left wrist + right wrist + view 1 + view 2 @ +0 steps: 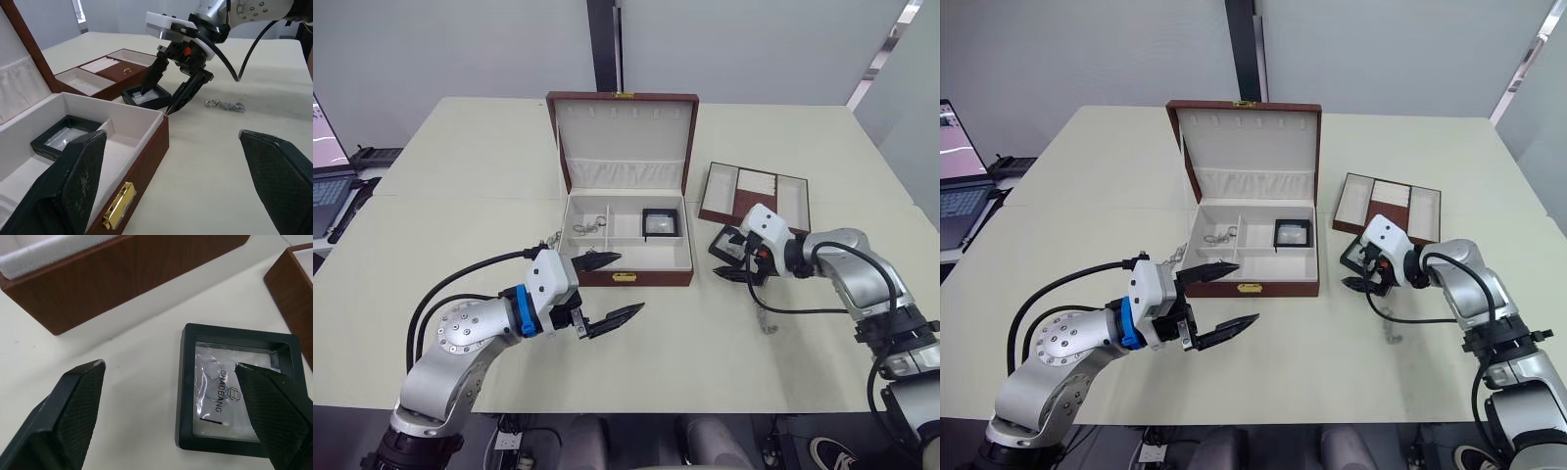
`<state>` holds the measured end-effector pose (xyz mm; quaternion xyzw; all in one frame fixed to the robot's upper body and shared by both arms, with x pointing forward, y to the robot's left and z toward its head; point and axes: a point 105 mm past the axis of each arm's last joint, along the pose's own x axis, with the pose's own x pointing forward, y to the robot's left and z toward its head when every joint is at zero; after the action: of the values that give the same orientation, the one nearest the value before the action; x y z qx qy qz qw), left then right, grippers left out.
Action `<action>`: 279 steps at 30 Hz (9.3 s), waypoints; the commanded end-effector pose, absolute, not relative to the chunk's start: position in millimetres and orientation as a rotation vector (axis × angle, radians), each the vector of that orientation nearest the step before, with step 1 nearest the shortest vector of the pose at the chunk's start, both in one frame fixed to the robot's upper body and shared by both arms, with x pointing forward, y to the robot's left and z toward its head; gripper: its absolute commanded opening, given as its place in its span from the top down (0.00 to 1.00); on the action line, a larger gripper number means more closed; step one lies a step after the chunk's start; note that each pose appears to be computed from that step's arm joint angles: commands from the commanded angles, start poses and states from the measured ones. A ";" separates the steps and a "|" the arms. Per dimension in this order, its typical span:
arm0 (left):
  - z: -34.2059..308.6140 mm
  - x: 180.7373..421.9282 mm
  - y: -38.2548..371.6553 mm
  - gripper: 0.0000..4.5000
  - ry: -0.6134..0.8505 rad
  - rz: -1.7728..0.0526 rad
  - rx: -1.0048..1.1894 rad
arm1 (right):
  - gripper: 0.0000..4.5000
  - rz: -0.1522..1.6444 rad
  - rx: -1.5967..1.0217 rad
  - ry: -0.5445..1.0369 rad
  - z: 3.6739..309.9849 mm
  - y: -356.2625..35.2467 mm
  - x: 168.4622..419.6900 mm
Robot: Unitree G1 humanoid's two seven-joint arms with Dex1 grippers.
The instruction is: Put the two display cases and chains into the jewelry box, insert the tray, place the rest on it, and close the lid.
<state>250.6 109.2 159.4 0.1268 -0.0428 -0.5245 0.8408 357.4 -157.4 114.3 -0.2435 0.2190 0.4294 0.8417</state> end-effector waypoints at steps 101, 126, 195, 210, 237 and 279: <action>160.7 253.3 190.8 0.00 0.072 -0.717 0.102 | 0.00 1.204 -0.282 0.073 201.0 -115.8 357.0; 147.0 269.8 345.8 0.00 0.204 -0.352 0.247 | 0.00 0.558 -0.190 0.240 121.0 -297.0 315.7; 181.8 295.8 65.0 0.00 -0.185 -1.218 0.248 | 0.04 0.786 -0.775 0.536 145.7 -254.6 412.6; 183.5 296.9 64.4 0.00 -0.195 -1.203 0.248 | 0.96 0.780 -0.771 0.548 146.2 -253.3 414.0; 177.5 294.8 92.0 0.00 -0.213 -1.066 0.250 | 1.00 1.032 -0.683 0.510 190.9 -270.1 373.2; 152.2 233.3 184.9 0.00 -0.122 -0.563 0.172 | 1.00 1.361 -0.844 0.354 208.7 -88.6 310.3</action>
<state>237.4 185.5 138.4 0.0809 -0.0339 -0.2846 0.9546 306.6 -91.8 194.9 -0.3574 0.1780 0.6195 0.6759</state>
